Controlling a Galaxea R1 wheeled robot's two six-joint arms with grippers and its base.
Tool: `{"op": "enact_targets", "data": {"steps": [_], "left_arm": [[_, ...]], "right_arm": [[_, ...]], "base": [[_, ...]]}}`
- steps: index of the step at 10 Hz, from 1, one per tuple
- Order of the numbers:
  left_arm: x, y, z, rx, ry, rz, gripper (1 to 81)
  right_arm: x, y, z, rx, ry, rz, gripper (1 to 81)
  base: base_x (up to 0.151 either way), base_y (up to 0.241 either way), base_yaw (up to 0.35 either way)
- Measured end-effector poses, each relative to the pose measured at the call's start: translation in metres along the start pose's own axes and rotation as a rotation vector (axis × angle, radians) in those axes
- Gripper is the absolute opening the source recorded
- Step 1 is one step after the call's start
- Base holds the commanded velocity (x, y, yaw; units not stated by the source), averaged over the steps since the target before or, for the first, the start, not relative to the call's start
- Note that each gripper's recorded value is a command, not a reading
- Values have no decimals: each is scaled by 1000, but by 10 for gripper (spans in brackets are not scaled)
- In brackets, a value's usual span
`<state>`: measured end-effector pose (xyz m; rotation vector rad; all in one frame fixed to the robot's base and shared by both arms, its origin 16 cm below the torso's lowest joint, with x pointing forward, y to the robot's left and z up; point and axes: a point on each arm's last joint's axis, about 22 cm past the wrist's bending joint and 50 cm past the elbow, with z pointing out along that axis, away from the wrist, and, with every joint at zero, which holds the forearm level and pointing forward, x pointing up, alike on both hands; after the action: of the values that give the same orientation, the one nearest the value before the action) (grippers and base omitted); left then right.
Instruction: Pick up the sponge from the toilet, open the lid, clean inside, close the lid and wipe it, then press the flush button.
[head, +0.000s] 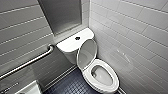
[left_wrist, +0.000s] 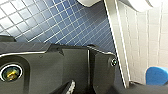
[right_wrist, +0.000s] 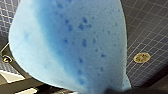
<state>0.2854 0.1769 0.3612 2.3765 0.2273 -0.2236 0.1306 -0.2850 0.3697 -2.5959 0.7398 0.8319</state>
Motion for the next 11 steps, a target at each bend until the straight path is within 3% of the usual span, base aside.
{"op": "enact_targets", "data": {"steps": [2,5,6,7,9,10,11], "left_arm": [[32,10,-4,-12,26,-26,811],[90,29,-17,-26,53,-26,811],[103,36,-20,-33,59,-32,811],[118,44,-22,-42,63,-38,811],[176,63,-36,-60,123,-64,811],[208,64,-44,-56,170,-93,811],[228,56,-48,-41,202,-140,811]], "right_arm": [[0,27,14,-17,24,-33,10],[-31,50,34,-12,-21,-251,10],[-31,55,34,8,-19,-278,10],[-30,61,34,35,12,-288,10],[-38,77,42,54,81,-239,10],[-46,85,46,52,98,-194,10],[-49,81,50,59,100,-187,10]], "base": [[0,0,0],[0,0,0],[0,0,0],[0,0,0],[0,0,0],[0,0,0],[0,0,0]]}}
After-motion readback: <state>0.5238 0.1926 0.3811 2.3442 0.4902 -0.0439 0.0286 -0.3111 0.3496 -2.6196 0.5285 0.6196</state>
